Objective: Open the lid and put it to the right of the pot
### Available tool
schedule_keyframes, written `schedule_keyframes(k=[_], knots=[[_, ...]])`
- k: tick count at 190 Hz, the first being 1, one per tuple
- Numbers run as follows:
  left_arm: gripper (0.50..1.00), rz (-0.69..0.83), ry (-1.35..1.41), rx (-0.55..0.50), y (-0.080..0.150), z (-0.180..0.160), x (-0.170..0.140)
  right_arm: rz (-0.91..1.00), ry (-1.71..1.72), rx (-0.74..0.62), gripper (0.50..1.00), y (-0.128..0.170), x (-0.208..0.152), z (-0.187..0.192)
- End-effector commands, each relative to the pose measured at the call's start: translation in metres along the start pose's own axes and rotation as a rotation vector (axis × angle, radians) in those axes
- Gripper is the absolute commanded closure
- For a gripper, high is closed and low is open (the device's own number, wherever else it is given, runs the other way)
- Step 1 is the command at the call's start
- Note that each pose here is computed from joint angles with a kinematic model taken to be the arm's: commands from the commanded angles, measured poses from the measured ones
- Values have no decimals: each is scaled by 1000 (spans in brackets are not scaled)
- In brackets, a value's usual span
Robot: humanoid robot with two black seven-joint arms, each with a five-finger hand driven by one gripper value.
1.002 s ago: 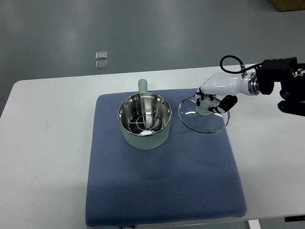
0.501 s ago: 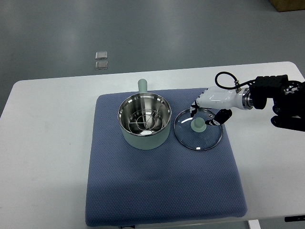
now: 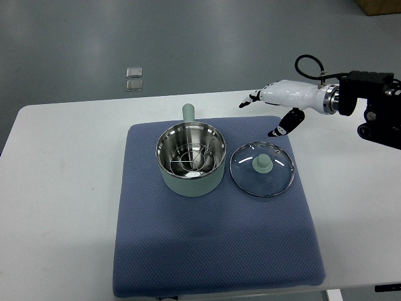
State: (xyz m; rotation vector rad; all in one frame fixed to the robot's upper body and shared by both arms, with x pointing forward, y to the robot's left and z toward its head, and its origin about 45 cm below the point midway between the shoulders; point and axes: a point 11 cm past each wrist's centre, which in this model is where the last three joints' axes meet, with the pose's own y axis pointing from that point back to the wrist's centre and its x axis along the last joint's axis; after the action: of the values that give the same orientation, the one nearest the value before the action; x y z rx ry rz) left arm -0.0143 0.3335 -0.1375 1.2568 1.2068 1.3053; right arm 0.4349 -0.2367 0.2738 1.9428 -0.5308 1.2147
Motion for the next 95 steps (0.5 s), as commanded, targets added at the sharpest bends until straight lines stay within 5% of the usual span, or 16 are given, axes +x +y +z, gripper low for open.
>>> schedule_keyframes(k=[1,95], knots=[[500,0,0,0,0,0,0,87,-150,-10,656,4,19,7],[500,0,0,0,0,0,0,675,-1141,16,658,10,-7,45]])
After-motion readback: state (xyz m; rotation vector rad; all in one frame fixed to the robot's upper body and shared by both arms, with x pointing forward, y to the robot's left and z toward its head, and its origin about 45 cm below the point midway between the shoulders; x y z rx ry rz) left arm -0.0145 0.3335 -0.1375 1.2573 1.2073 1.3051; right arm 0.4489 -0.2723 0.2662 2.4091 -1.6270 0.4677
